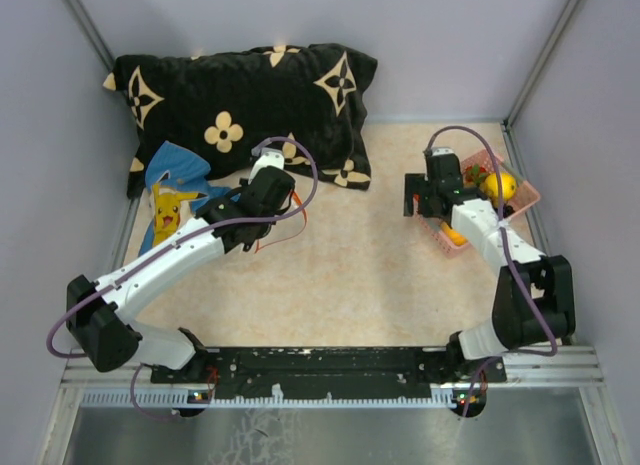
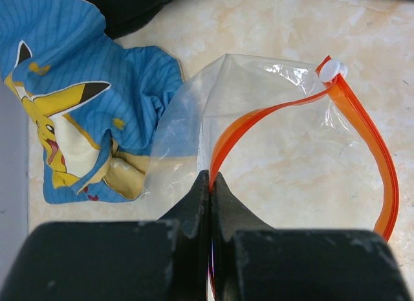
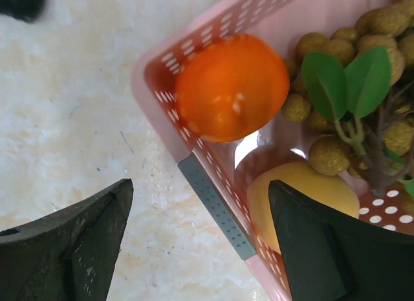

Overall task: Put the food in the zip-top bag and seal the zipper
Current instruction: Move the bin to the center of the board, then pick up the fake fruit from the bin.

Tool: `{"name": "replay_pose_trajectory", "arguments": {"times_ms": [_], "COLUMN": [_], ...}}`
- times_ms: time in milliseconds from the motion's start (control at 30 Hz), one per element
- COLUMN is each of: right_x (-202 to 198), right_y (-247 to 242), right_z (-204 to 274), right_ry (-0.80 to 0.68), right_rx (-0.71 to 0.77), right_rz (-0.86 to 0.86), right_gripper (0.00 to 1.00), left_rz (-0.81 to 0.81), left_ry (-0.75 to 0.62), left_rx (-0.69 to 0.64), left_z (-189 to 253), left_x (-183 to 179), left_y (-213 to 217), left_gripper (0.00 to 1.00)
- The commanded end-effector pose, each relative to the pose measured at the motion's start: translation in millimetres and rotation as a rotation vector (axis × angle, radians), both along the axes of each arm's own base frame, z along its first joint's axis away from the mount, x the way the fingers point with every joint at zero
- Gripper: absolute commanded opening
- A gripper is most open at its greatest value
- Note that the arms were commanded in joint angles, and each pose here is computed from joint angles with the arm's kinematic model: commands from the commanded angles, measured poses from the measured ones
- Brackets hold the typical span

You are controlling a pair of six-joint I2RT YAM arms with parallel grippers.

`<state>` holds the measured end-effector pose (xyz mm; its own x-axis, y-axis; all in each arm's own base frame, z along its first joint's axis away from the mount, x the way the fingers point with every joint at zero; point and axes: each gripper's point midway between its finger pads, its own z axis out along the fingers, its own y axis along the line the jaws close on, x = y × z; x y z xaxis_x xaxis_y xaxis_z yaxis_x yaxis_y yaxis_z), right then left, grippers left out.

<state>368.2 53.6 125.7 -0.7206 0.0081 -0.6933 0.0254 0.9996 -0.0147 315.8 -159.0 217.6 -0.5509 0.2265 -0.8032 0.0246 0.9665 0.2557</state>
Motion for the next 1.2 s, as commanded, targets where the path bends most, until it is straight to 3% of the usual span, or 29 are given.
{"name": "replay_pose_trajectory", "arguments": {"times_ms": [0,367,633,767,933,1067,1167], "right_x": [-10.1,-38.3,-29.7,-26.8,-17.6,-5.5,6.5], "right_y": [3.5,87.4,145.5,144.2,107.3,73.6,60.1], "right_z": [-21.6,-42.2,0.1,33.7,65.0,65.7,64.2], "right_ry": [0.073,0.199,0.150,0.097,0.032,0.039,0.026], "right_rx": [-0.006,0.166,0.246,0.170,-0.096,-0.290,-0.350], "right_rz": [0.035,0.153,0.314,0.426,0.513,0.561,0.636], "right_gripper": [0.86,0.80,0.80,0.80,0.82,0.82,0.80], "left_rz": [-0.010,-0.013,-0.021,-0.025,-0.035,-0.045,-0.053], "left_ry": [-0.015,-0.010,-0.013,-0.014,-0.014,-0.017,-0.015], "left_rx": [-0.016,-0.007,-0.011,-0.009,-0.005,0.000,0.004], "left_z": [5.3,3.1,5.5,5.4,5.1,5.1,5.0], "left_x": [0.8,-0.3,-0.6,0.0,0.6,0.8,1.3], "left_y": [-0.9,0.3,-0.3,-0.7,-1.7,-2.2,-3.3], "left_gripper": [0.00,0.00,0.00,0.00,0.00,0.00,0.00]}}
